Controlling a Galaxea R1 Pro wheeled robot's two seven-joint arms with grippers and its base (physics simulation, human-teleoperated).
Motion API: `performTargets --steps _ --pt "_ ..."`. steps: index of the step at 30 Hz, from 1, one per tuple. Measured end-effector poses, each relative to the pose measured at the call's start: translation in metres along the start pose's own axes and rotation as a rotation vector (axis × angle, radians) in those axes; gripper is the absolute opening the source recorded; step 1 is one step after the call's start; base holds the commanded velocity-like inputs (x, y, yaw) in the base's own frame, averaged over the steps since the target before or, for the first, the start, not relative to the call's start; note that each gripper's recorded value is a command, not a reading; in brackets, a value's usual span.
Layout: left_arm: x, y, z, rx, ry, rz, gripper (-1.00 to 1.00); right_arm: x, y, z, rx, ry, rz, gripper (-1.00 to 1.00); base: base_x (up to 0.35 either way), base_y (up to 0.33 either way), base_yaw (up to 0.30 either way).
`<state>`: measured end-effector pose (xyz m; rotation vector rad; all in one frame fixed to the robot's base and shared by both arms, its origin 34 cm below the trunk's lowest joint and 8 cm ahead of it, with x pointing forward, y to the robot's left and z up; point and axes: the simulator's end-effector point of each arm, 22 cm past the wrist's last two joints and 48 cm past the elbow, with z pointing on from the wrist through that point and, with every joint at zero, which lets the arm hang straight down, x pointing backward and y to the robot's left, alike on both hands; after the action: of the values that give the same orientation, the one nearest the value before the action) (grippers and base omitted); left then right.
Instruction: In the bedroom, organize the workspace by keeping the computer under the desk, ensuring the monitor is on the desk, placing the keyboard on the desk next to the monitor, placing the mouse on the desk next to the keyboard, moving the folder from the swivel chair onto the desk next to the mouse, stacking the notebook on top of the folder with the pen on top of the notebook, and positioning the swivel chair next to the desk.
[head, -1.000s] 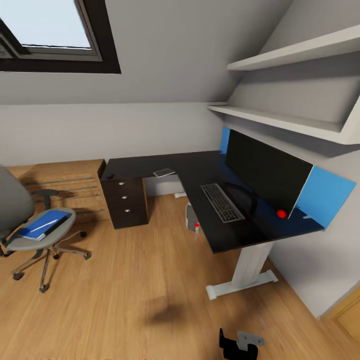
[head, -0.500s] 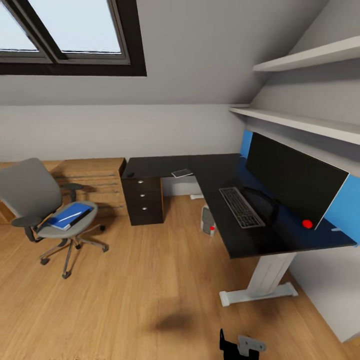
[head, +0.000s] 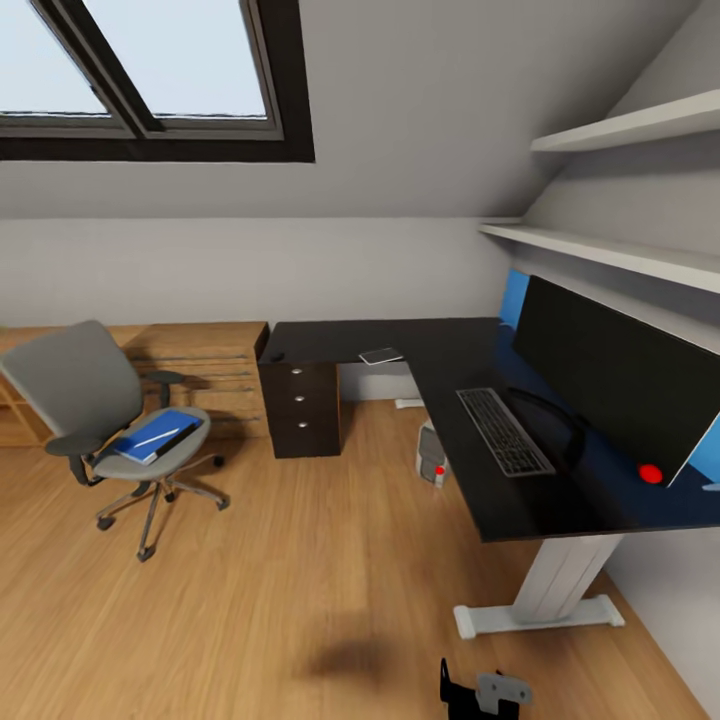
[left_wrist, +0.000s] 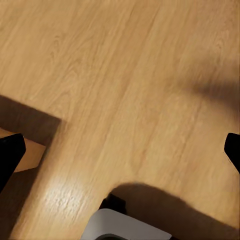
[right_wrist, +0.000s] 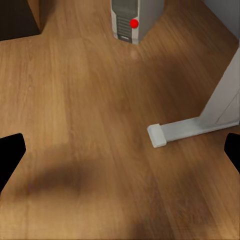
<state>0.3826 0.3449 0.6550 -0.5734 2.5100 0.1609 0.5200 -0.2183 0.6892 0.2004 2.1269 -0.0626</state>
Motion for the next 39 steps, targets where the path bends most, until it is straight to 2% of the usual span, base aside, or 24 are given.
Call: performTargets --steps 7,13,22,29,39 --pt "-0.003 -0.002 -0.001 0.006 -0.008 -0.001 1.00 -0.010 0.001 0.000 -0.010 -0.033 -0.008 1.00 0.313 0.000 0.004" --pt "-0.006 -0.003 -0.001 0.009 -0.014 -0.004 1.00 -0.017 0.008 -0.001 -0.044 -0.059 -0.042 1.00 0.320 0.000 0.000" --pt "-0.009 -0.008 -0.003 0.021 -0.024 -0.001 1.00 -0.025 0.010 -0.001 -0.051 -0.076 -0.047 1.00 0.308 0.000 0.000" --pt "-0.010 -0.026 -0.004 0.057 -0.030 0.037 1.00 -0.030 0.011 -0.001 -0.052 -0.087 -0.046 1.00 0.084 0.000 0.036" --pt "-0.014 -0.032 -0.006 0.071 -0.041 0.044 1.00 -0.037 0.013 -0.001 -0.054 -0.102 -0.044 1.00 0.006 0.000 0.170"
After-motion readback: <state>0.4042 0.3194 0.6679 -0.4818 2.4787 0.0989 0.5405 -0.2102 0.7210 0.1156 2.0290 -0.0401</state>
